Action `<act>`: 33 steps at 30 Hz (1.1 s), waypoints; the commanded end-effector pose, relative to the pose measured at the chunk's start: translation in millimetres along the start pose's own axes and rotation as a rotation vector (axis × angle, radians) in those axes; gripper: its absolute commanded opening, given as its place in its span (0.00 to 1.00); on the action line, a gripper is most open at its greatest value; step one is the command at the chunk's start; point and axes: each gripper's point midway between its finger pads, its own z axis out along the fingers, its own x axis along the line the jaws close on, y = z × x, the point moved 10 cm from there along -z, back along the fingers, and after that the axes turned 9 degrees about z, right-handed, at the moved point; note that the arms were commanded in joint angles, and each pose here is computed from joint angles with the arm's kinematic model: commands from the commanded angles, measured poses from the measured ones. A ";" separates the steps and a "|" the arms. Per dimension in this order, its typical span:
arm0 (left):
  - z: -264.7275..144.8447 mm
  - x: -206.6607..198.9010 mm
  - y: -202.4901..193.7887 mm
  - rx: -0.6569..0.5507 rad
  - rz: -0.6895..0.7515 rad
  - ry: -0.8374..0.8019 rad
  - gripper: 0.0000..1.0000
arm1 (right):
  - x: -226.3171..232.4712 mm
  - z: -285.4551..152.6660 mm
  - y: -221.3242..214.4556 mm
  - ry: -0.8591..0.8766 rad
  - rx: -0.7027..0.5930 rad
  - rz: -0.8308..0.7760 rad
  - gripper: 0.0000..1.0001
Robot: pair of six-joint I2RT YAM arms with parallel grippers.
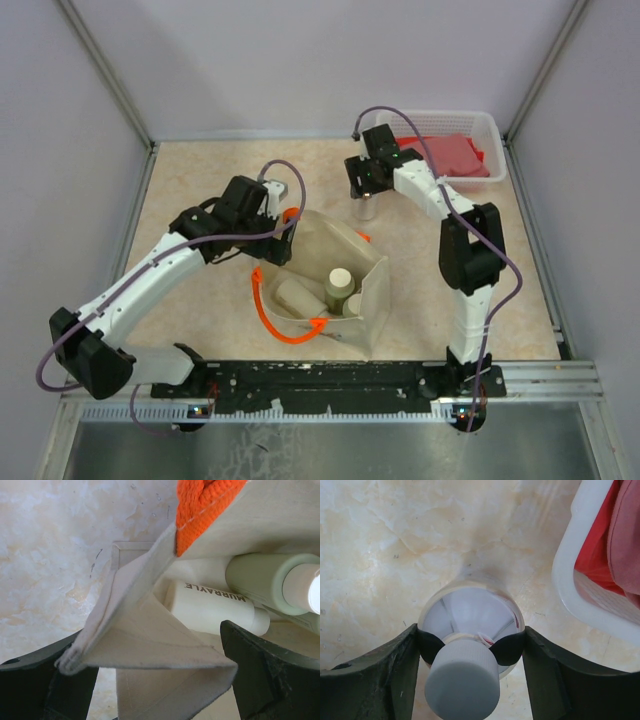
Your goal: Place the personal care products into the canvas bag
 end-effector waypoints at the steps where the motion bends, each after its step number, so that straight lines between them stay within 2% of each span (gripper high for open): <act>1: 6.6 0.0 3.0 0.007 0.023 -0.015 1.00 | -3.4 -5.7 11.6 -0.021 -0.058 -0.011 0.07; 3: 8.7 -0.1 3.3 0.008 0.027 -0.018 1.00 | -3.8 -16.0 16.3 -0.031 -0.081 -0.010 0.00; 13: 17.2 -0.6 4.7 0.016 0.050 -0.032 1.00 | -4.0 -67.3 30.8 -0.042 -0.132 0.008 0.00; 22: 20.8 -1.0 6.9 0.011 0.063 -0.040 1.00 | 1.6 -135.2 60.9 -0.004 -0.241 0.015 0.00; 28: 23.6 -1.0 8.8 0.007 0.074 -0.046 1.00 | 16.5 -204.9 84.3 0.175 -0.342 -0.013 0.00; 33: 27.7 0.4 10.9 0.011 0.088 -0.032 1.00 | 28.7 -256.0 84.0 0.361 -0.390 -0.032 0.00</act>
